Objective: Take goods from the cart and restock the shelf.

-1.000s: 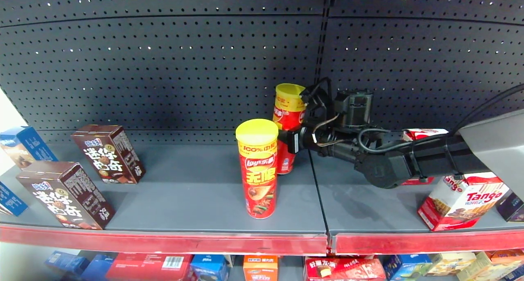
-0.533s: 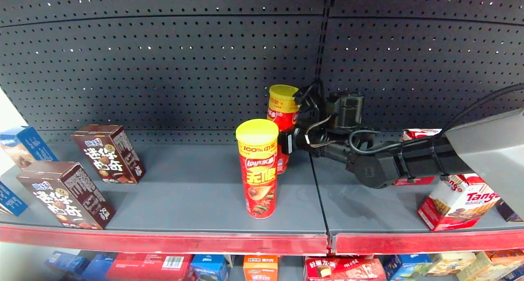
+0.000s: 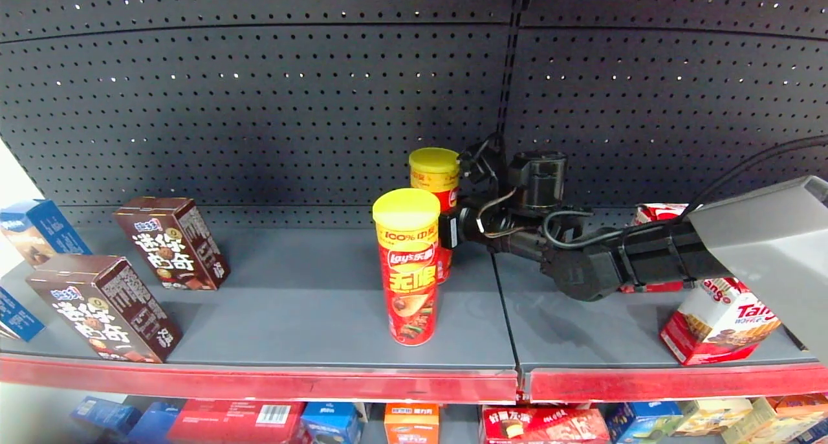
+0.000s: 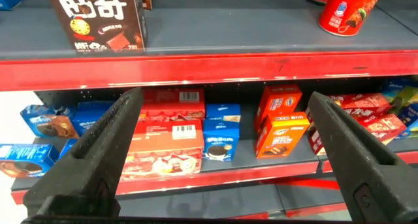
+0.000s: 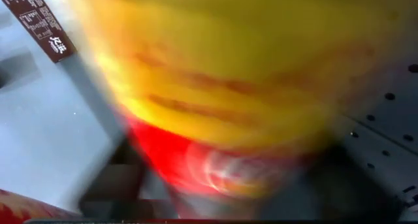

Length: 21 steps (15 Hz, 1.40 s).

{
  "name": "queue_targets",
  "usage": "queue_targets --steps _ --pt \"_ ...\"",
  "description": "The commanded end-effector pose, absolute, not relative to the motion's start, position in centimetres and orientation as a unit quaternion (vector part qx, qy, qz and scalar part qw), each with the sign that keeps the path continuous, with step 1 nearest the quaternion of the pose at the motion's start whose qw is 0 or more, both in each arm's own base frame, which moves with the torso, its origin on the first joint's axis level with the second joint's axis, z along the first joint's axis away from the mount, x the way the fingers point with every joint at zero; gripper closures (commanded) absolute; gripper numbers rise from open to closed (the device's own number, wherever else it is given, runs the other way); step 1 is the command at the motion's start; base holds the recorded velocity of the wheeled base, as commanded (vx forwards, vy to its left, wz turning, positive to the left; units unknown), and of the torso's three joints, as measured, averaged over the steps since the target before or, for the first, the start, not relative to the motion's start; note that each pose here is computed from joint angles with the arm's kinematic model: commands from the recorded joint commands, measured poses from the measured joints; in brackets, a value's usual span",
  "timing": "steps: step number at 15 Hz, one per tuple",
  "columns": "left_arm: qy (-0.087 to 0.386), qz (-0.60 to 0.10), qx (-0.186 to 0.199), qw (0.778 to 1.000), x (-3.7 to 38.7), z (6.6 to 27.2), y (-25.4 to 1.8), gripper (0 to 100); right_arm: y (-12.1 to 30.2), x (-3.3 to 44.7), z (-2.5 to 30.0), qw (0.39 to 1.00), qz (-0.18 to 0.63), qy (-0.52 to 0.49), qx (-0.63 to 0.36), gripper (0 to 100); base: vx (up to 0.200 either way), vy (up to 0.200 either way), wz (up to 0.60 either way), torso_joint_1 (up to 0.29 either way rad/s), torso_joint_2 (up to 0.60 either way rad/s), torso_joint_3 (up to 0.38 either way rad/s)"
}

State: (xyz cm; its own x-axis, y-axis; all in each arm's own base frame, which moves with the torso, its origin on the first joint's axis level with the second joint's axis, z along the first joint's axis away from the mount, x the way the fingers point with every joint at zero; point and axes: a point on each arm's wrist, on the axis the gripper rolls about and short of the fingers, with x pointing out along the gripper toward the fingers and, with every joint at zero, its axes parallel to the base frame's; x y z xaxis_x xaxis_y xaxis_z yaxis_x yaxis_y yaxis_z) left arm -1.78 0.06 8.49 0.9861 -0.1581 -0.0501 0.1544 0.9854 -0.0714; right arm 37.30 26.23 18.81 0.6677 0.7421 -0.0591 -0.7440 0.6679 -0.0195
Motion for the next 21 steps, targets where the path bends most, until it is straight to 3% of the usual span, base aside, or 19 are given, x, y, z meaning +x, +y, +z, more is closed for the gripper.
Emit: queue_targets --steps 1,7,15,21 --pt "0.030 -0.077 -0.034 0.996 -1.7 8.5 0.1 0 26.3 37.3 18.6 0.913 0.407 0.026 -0.021 0 0.000 0.000 0.00 0.000 0.00 0.000" --pt "0.030 -0.078 -0.034 0.996 -1.7 8.5 0.1 0 25.9 37.0 18.3 0.914 0.405 0.033 -0.023 0 0.000 0.000 0.00 0.000 0.00 0.000" --pt "0.030 -0.077 -0.040 0.996 -1.7 8.5 0.1 0 23.9 33.4 15.0 0.910 0.405 0.081 -0.036 0 0.000 0.000 0.00 0.000 0.00 0.000" --pt "0.030 -0.077 -0.044 0.996 -1.8 8.5 0.1 0 22.6 33.9 14.4 0.916 0.389 0.094 -0.036 0 0.000 0.000 0.00 0.000 0.00 0.000"
